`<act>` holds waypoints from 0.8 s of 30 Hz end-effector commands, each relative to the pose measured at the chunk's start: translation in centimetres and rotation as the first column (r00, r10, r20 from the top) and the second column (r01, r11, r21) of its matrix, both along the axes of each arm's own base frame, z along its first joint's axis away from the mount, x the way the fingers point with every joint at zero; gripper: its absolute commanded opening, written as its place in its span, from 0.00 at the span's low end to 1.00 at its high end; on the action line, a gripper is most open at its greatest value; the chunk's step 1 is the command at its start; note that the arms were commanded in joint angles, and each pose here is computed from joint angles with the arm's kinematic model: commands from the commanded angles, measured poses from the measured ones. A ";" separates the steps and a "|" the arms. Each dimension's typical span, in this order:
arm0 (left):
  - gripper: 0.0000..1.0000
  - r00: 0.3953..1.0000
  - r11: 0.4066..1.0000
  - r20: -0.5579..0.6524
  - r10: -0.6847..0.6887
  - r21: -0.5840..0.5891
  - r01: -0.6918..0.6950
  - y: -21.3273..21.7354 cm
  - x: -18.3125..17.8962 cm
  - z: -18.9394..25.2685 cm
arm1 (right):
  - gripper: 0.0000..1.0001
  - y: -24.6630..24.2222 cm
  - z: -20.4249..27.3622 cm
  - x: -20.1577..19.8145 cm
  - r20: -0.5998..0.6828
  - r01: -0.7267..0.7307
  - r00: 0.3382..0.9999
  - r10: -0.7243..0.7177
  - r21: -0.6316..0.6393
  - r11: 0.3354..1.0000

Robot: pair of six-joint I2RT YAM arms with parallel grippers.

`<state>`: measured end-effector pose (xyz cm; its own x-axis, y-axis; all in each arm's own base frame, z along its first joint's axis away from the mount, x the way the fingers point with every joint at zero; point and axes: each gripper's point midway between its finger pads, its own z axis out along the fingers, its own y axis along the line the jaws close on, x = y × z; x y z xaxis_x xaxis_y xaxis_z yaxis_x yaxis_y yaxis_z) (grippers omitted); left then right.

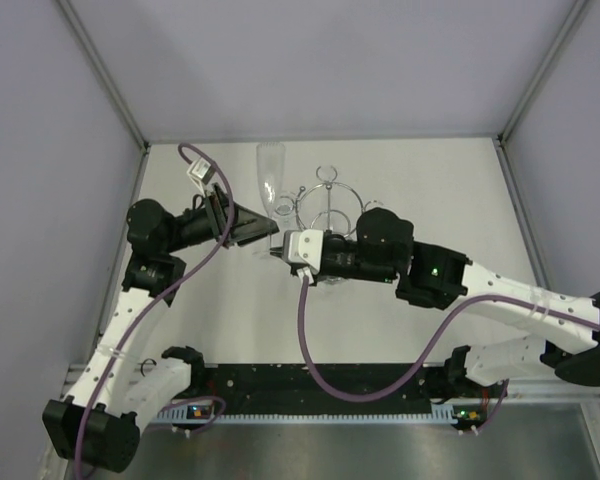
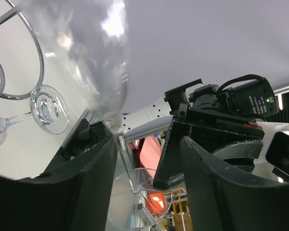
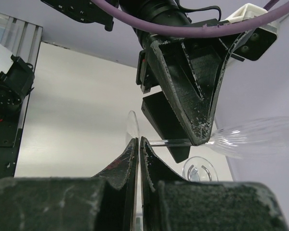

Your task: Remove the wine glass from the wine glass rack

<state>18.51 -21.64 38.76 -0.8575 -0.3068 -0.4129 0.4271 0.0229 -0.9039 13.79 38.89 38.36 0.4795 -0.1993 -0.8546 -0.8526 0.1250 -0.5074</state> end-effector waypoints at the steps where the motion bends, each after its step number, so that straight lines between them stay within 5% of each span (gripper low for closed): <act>1: 0.52 0.998 1.000 0.058 -0.016 -0.014 0.017 0.0 -0.3 0.7 | 0.00 0.3 1.4 -0.9 0.025 -0.032 0.999 0.031 0.048 0.998; 6: 0.29 0.998 1.000 0.057 -0.019 -0.013 0.020 -0.1 -0.3 0.7 | 0.00 0.4 1.0 -0.4 0.027 -0.007 1.000 0.006 0.051 0.999; 12: 0.16 0.998 1.000 0.060 -0.020 -0.010 0.021 -0.1 -0.3 0.4 | 0.00 0.6 0.9 0.0 0.031 0.009 0.999 -0.010 0.042 0.999; 14: 0.00 0.998 1.000 0.055 -0.019 -0.005 0.019 -0.1 -0.3 0.2 | 0.00 0.6 0.8 0.1 0.030 0.011 0.999 -0.012 0.042 0.999; 18: 0.00 0.997 1.000 0.075 -0.019 0.005 0.019 -0.1 -0.3 0.0 | 0.00 0.2 0.5 -0.4 -0.001 0.006 1.000 -0.006 0.036 0.999; 20: 0.00 0.997 1.000 0.075 -0.010 0.018 0.009 -0.1 0.0 -0.3 | 0.15 -0.4 0.4 -0.8 -0.039 0.008 0.999 -0.007 0.027 1.000; 22: 0.00 0.997 1.000 0.079 -0.009 0.025 0.007 -0.1 0.0 -0.5 | 0.43 -1.3 0.6 -1.2 -0.069 0.015 0.998 -0.013 0.043 0.999; 24: 0.00 0.996 0.999 0.085 -0.007 0.035 0.004 -0.1 0.1 -0.7 | 0.61 -2.3 0.5 -1.5 -0.091 0.022 0.996 -0.016 0.057 0.998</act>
